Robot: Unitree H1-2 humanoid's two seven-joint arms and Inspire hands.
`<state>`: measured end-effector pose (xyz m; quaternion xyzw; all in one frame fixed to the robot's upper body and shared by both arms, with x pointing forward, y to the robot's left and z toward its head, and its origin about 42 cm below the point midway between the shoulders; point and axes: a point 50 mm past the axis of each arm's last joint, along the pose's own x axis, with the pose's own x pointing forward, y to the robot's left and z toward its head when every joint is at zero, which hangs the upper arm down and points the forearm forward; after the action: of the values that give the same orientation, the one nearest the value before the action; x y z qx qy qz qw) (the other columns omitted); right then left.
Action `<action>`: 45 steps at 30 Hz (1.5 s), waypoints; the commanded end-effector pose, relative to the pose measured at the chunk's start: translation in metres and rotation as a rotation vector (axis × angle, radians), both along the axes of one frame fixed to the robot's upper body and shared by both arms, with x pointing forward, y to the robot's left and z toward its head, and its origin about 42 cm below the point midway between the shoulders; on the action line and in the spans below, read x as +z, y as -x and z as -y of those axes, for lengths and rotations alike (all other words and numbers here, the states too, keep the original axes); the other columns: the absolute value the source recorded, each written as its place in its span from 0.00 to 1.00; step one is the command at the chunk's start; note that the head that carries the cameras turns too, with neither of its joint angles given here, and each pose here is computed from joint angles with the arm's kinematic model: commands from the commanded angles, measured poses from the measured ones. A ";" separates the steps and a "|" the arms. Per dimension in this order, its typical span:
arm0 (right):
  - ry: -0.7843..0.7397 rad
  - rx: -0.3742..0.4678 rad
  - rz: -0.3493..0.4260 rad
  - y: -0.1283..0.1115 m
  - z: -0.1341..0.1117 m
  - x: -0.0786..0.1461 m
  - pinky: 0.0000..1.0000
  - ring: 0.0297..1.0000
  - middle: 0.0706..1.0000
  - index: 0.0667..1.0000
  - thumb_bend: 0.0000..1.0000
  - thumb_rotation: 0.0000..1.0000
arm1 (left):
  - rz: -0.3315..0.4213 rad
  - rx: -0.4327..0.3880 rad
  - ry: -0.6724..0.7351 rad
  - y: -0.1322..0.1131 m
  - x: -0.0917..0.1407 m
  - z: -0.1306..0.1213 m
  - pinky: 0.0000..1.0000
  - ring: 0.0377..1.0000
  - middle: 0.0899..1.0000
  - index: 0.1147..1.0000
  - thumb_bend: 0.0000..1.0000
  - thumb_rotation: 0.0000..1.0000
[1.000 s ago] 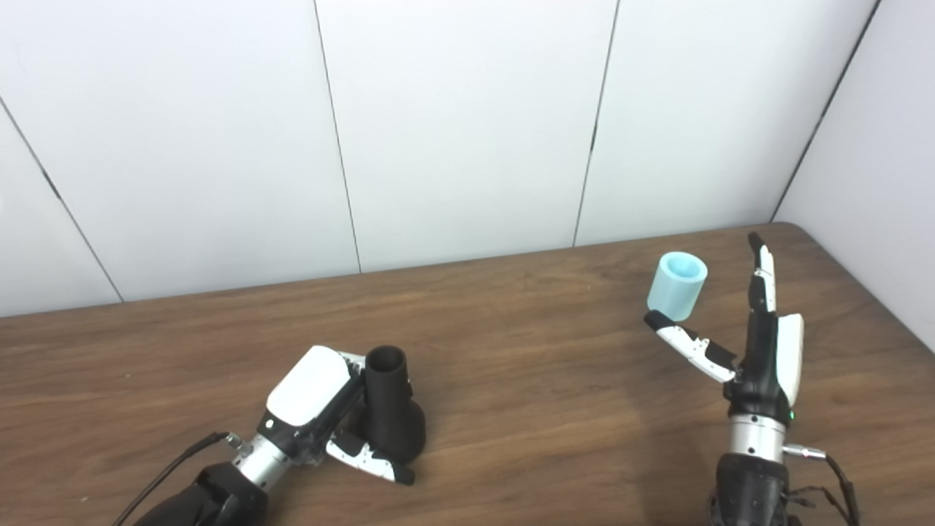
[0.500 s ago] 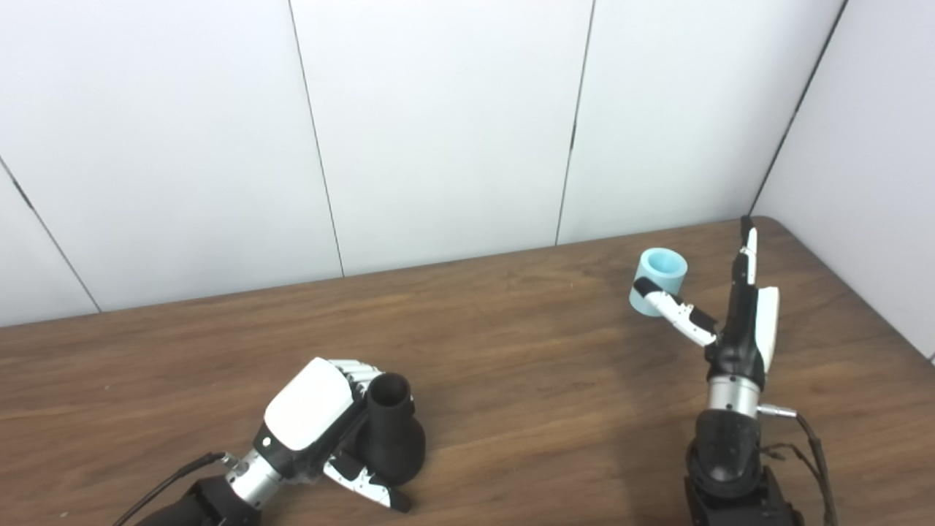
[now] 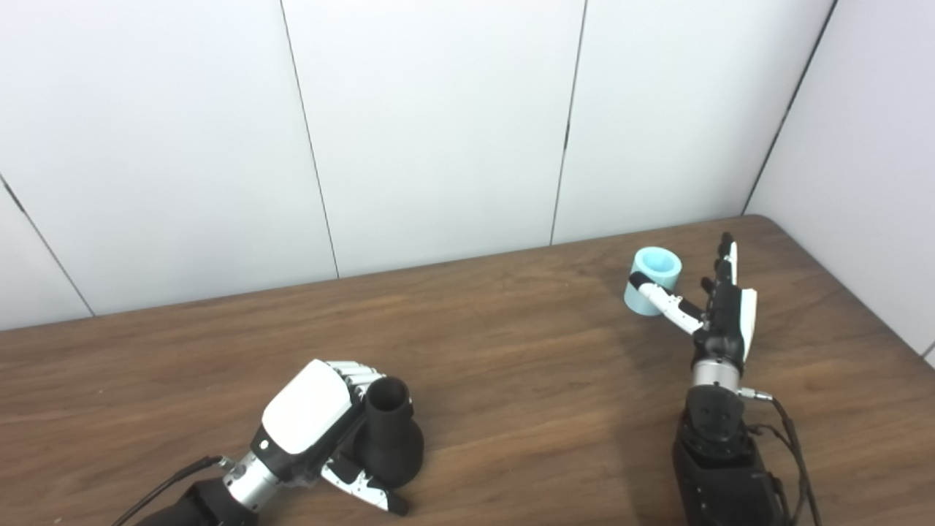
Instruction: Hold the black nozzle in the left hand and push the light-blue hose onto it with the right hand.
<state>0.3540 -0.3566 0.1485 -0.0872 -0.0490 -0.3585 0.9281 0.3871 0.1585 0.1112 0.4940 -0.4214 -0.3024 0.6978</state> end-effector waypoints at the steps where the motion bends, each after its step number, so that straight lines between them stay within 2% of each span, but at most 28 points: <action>1: 0.071 0.008 0.098 -0.019 0.009 0.036 0.88 0.94 0.95 0.95 0.89 0.31 | -0.220 0.012 -0.052 0.072 -0.085 0.002 0.43 0.46 0.43 0.42 0.52 0.00; 7: 0.061 0.001 0.041 -0.024 0.007 0.023 0.79 0.87 0.89 0.90 0.95 0.27 | -0.219 0.013 -0.048 0.073 -0.086 0.002 0.43 0.46 0.43 0.42 0.52 0.00; 14: 0.097 0.037 -0.046 -0.025 0.002 0.008 0.79 0.87 0.90 0.91 0.91 0.20 | -0.221 0.015 -0.048 0.074 -0.087 0.002 0.43 0.46 0.44 0.42 0.52 0.00; 18: 0.107 0.048 -0.086 -0.025 0.003 0.005 0.76 0.85 0.89 0.90 0.93 0.22 | -0.225 0.013 -0.053 0.075 -0.087 0.001 0.44 0.47 0.44 0.41 0.52 0.00; 22: 0.116 0.068 -0.111 -0.024 0.002 0.004 0.80 0.87 0.89 0.89 0.94 0.23 | -0.230 0.016 -0.049 0.075 -0.087 0.002 0.43 0.47 0.44 0.41 0.52 0.00; 26: 0.144 0.084 -0.146 -0.024 0.001 0.003 0.80 0.87 0.89 0.89 0.95 0.26 | -0.223 0.013 -0.047 0.076 -0.087 0.002 0.43 0.46 0.44 0.42 0.52 0.00; 30: 0.121 0.102 -0.149 -0.025 0.000 0.002 0.81 0.88 0.91 0.90 0.95 0.24 | -0.225 0.016 -0.047 0.076 -0.088 0.001 0.43 0.46 0.44 0.42 0.52 0.00; 45: 0.063 0.081 -0.144 -0.035 0.001 0.001 0.77 0.86 0.91 0.89 0.89 0.22 | -0.248 0.016 -0.047 0.079 -0.087 0.001 0.42 0.46 0.44 0.41 0.52 0.00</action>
<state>0.3737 -0.3537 0.1299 -0.1455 0.0210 -0.3140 0.9380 0.3875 0.1619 0.1115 0.4962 -0.4185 -0.3006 0.6987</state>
